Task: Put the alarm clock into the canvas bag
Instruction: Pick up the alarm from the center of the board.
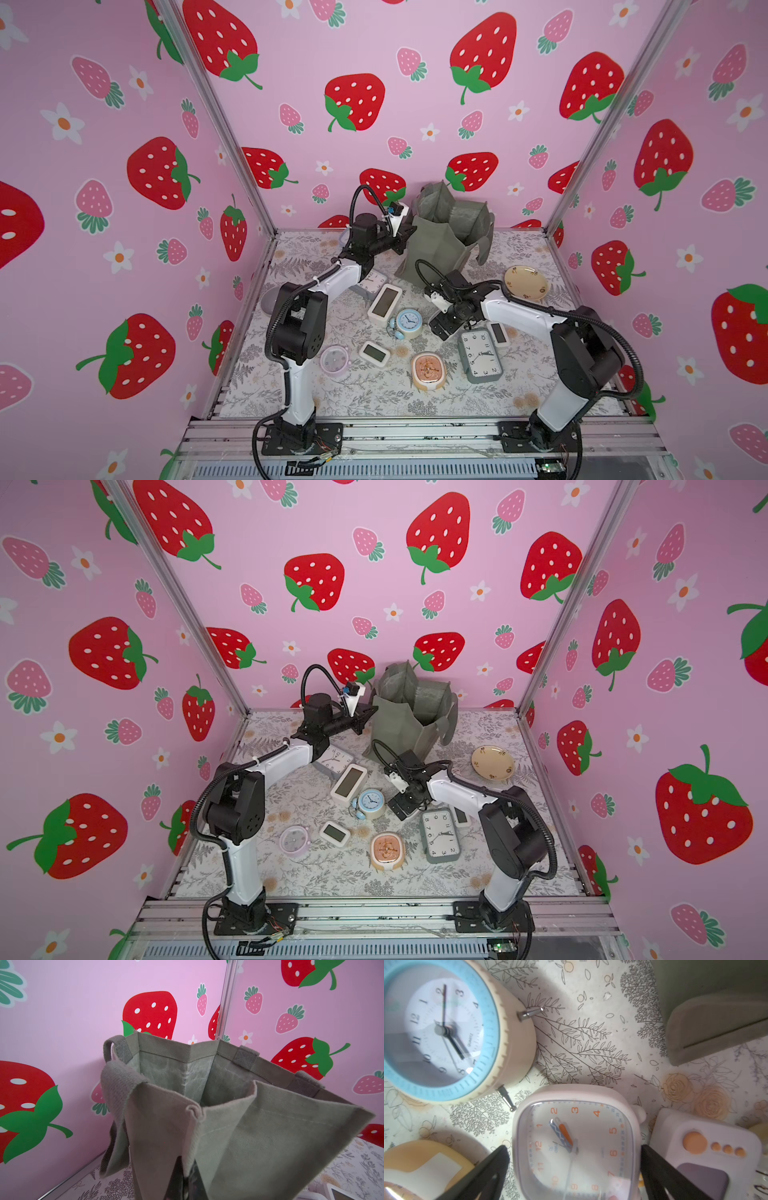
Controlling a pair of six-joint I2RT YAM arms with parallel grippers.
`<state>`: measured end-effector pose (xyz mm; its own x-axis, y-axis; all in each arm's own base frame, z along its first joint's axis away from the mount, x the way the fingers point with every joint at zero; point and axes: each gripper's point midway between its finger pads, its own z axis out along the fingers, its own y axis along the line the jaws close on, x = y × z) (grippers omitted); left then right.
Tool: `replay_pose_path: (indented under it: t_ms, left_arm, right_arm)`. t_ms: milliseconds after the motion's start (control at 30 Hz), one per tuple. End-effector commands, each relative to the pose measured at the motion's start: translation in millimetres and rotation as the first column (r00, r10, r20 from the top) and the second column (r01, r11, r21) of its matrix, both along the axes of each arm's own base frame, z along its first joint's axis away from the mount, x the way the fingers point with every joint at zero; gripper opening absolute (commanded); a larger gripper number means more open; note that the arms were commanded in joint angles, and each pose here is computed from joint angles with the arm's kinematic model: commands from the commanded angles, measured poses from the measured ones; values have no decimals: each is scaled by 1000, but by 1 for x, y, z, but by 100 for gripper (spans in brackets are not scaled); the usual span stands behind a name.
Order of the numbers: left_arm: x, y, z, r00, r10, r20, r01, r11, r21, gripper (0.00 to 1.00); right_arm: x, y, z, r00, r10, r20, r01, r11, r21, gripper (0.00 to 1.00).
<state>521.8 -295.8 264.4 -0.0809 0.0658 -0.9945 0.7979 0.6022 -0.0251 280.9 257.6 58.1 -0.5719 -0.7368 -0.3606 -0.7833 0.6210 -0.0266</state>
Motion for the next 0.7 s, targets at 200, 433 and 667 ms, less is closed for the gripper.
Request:
replay_pose_path:
  t_ms: [200,433,667]
  left_arm:
    - [4,-1,0,1000,-10,26,10,1000,6,0]
    - [5,-2,-3,1000,-10,22,10,1000,8,0]
    - [4,-2,-1,1000,-10,25,10,1000,7,0]
  right_arm:
    - [-6,-8,-16,1000,-12,-7,12,996,-86,100]
    - [-11,-9,-23,1000,-5,-24,3,995,-97,100]
    - [-13,-8,-17,1000,-4,-26,2,997,-80,88]
